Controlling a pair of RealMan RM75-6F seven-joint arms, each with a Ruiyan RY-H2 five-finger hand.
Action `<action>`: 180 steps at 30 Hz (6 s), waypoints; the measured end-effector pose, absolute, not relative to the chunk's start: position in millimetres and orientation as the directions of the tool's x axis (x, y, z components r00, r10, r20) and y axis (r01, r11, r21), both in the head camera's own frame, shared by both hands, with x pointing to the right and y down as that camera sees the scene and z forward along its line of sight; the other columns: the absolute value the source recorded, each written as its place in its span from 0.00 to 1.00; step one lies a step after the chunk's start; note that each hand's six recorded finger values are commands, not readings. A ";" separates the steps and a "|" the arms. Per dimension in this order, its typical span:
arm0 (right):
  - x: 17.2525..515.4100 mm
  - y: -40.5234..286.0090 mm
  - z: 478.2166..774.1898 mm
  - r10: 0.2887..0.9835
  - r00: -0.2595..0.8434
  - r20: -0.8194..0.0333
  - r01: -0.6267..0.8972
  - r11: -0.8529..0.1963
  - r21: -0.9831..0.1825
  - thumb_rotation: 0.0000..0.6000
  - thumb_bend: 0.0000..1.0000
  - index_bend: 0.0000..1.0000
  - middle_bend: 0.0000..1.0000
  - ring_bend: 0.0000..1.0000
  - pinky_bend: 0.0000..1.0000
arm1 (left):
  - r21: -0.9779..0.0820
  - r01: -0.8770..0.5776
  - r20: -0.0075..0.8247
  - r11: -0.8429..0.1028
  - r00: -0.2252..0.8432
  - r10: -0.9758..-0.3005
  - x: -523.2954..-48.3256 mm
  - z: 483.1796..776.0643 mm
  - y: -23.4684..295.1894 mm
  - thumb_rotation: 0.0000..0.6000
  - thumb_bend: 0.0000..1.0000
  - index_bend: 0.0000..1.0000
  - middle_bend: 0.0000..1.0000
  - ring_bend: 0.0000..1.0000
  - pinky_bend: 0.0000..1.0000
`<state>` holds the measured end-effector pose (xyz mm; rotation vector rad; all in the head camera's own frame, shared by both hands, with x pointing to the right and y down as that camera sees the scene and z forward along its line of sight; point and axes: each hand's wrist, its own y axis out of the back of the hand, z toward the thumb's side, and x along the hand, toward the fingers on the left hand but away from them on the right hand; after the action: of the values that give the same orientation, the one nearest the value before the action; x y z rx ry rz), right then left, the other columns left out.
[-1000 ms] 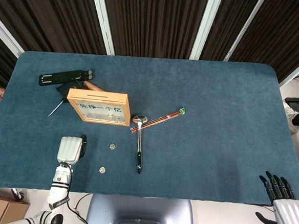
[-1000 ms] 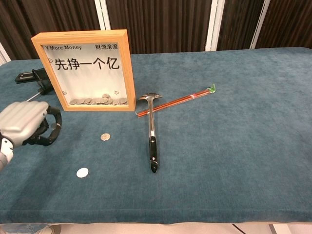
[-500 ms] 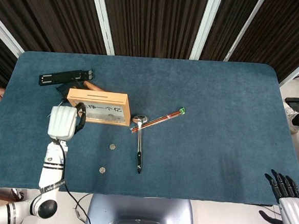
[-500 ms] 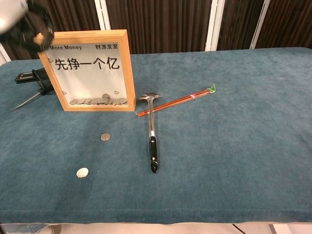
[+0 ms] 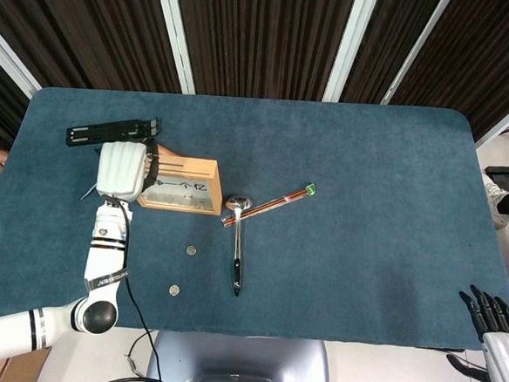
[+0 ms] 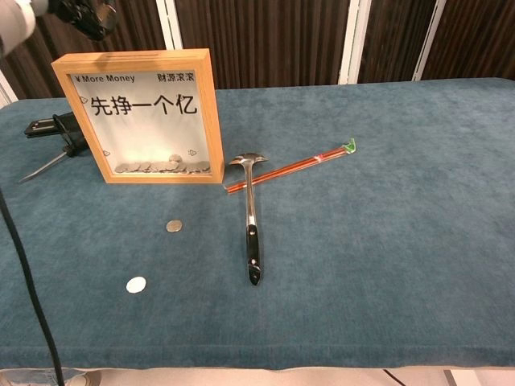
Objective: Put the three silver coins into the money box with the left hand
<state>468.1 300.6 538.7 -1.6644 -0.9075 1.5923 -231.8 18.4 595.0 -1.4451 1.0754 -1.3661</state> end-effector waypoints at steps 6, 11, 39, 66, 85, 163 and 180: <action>470.9 300.1 536.5 0.841 0.013 -0.541 0.048 -0.540 -0.840 1.00 0.05 0.00 0.00 0.00 0.00 | -0.957 -0.020 0.287 -0.288 0.040 -0.957 -223.6 610.9 16.0 1.00 0.41 0.57 1.00 1.00 1.00; 470.1 301.4 536.7 0.838 0.016 -0.545 0.047 -0.545 -0.837 1.00 0.05 0.00 0.00 0.00 0.00 | -0.955 -0.018 0.296 -0.297 0.046 -0.954 -219.2 618.2 17.9 1.00 0.40 0.57 1.00 1.00 1.00; 472.8 302.6 532.1 0.840 0.009 -0.543 0.053 -0.543 -0.838 1.00 0.05 0.00 0.00 0.00 0.00 | -0.950 -0.002 0.313 -0.313 0.053 -0.948 -220.4 631.7 16.2 1.00 0.40 0.51 1.00 1.00 1.00; 472.9 302.6 532.6 0.836 0.007 -0.549 0.048 -0.548 -0.835 1.00 0.05 0.00 0.00 0.00 0.00 | -0.961 0.024 0.276 -0.275 0.050 -0.960 -224.2 630.4 13.2 1.00 0.40 0.52 1.00 1.00 1.00; 470.0 304.0 536.1 0.831 0.012 -0.556 0.036 -0.556 -0.830 1.00 0.05 0.00 0.00 0.00 0.00 | -0.942 -0.129 0.280 -0.309 0.203 -0.938 -206.6 595.9 60.8 1.00 0.39 0.28 1.00 1.00 1.00; 456.3 315.8 529.9 0.830 0.085 -0.552 0.033 -0.556 -0.831 1.00 0.05 0.00 0.00 0.00 0.00 | -0.813 0.059 0.571 -0.579 0.272 -0.774 -241.8 716.4 297.5 1.00 0.36 0.44 1.00 1.00 1.00; 458.2 315.7 528.9 0.832 0.079 -0.549 0.035 -0.552 -0.833 1.00 0.05 0.00 0.00 0.00 0.00 | -0.813 0.062 0.573 -0.579 0.262 -0.777 -242.8 720.9 294.9 1.00 0.35 0.52 1.00 1.00 1.00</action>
<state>458.2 315.7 528.9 -1.7019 -0.8662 1.5421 -242.8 294.9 720.9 -1.7801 0.6543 -1.4054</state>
